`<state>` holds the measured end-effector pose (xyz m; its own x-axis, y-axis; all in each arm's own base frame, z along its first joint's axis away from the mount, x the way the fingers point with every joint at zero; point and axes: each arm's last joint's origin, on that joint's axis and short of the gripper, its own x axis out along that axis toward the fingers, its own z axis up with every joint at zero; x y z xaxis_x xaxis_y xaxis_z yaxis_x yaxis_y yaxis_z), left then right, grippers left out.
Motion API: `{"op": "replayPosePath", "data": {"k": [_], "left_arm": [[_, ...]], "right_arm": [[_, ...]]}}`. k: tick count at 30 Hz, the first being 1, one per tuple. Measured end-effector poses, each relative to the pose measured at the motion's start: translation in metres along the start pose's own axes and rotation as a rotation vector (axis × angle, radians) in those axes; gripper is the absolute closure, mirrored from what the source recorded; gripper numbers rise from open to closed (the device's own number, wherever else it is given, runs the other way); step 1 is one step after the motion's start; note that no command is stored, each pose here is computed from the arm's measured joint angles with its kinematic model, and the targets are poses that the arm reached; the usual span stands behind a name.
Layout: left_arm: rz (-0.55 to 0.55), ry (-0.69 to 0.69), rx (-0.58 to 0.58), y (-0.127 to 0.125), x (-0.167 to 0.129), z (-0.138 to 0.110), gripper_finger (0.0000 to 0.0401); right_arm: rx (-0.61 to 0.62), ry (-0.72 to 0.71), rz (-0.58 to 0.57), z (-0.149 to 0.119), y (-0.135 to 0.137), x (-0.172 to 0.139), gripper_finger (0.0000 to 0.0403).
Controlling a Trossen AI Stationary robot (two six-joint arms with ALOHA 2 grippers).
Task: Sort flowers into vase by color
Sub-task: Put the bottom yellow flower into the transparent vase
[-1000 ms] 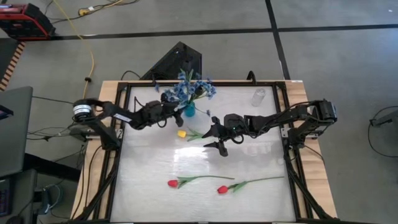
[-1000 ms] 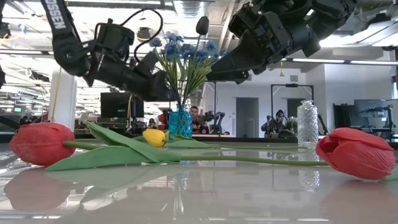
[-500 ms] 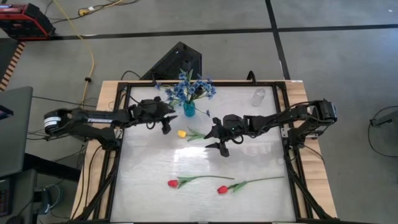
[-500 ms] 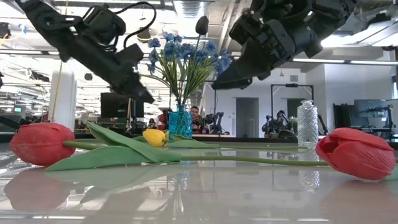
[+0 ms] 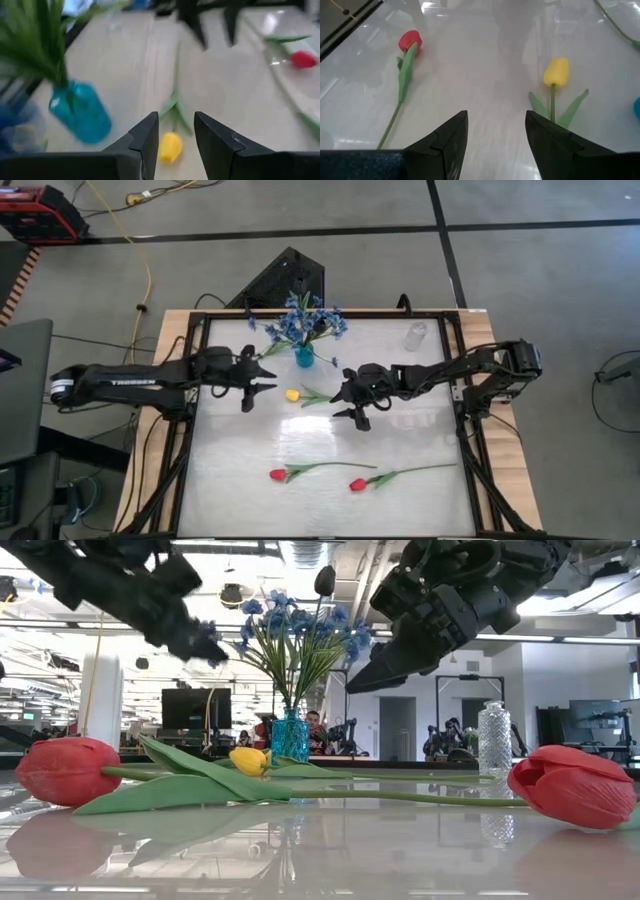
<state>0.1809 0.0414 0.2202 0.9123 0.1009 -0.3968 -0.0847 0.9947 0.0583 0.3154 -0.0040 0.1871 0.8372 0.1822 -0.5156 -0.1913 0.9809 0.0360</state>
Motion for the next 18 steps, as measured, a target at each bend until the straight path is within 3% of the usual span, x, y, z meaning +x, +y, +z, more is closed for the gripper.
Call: {"op": "replayPosePath", "data": {"k": [4,9,18], "left_arm": [[-0.016,-0.070,0.026,-0.005,-0.016,0.007,0.0287],[-0.083,-0.108,-0.037,-0.011,-0.034,0.009,0.0287],[-0.273,-0.127,-0.114,-0.035,-0.043,0.004,0.0287]], "right_arm": [[-0.007,0.006,0.011,0.000,0.004,0.001,0.0179],[-0.044,0.009,0.014,0.000,0.006,0.001,0.0179],[-0.040,0.089,-0.125,-0.008,-0.004,-0.001,0.0190]]}}
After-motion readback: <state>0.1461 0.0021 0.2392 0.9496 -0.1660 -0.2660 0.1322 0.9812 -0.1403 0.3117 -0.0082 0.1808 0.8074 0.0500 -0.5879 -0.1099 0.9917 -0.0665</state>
